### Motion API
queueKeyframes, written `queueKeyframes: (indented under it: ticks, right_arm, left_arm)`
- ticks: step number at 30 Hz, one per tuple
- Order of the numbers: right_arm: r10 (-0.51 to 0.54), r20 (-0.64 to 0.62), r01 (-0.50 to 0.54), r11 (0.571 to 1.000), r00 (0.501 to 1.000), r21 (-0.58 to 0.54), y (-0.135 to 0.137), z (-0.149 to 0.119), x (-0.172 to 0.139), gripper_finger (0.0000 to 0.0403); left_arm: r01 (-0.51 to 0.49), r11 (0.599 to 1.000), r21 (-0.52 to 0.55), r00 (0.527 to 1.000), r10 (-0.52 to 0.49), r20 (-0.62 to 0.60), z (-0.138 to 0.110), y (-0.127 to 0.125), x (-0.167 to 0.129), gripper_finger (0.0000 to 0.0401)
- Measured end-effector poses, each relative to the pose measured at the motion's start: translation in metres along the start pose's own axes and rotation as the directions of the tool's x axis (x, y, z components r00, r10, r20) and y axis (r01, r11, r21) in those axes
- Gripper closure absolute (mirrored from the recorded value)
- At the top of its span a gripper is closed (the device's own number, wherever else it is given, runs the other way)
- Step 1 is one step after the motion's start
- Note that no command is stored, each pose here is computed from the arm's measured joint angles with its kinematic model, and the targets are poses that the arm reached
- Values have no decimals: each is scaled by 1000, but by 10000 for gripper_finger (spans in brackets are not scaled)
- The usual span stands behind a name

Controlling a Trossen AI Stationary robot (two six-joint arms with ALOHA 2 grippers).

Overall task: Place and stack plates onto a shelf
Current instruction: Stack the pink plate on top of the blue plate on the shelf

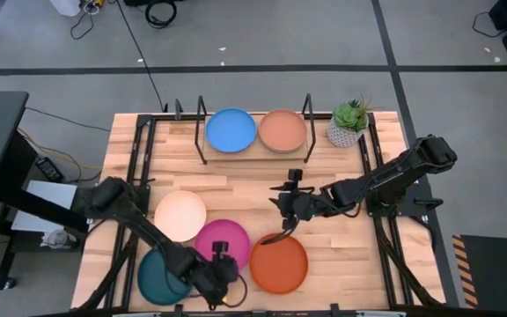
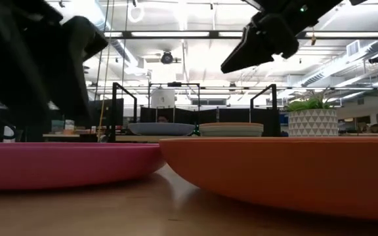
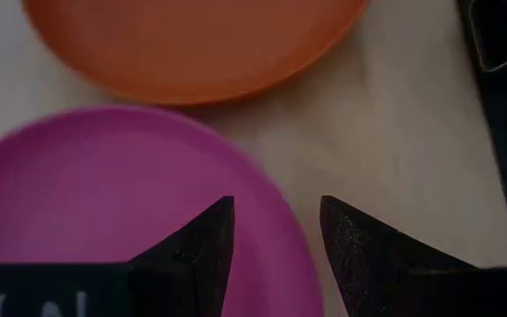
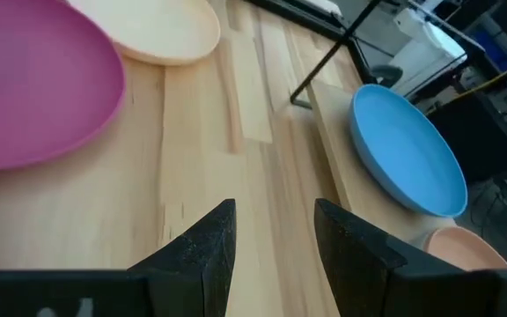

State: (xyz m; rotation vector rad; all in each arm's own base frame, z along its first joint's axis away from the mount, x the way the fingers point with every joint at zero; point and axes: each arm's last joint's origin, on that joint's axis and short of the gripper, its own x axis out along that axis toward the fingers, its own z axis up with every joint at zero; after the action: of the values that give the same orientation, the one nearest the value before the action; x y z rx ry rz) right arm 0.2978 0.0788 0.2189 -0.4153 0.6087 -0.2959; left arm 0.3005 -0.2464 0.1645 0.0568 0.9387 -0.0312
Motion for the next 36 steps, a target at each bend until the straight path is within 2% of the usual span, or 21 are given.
queueKeyframes:
  ticks: [11,19,28,32,36]
  right_arm:
    - [41,41,-41,999,998,-5,3,4,-2,241]
    - [56,56,-56,998,997,0,4,6,-2,241]
    - [57,57,-57,998,997,1,4,6,-2,241]
    - [57,55,-57,998,997,0,4,6,-1,241]
    - [58,43,-58,998,997,-3,4,4,-1,241]
  left_arm:
    - [-47,997,-65,996,42,-79,-16,-9,15,228]
    - [-71,996,-54,990,64,-124,-23,-9,20,278]
    - [-56,997,49,991,62,-120,-18,-10,17,365]
    - [-64,995,76,988,74,-134,-11,-10,13,373]
    - [-130,984,122,976,149,-158,-4,-9,3,374]
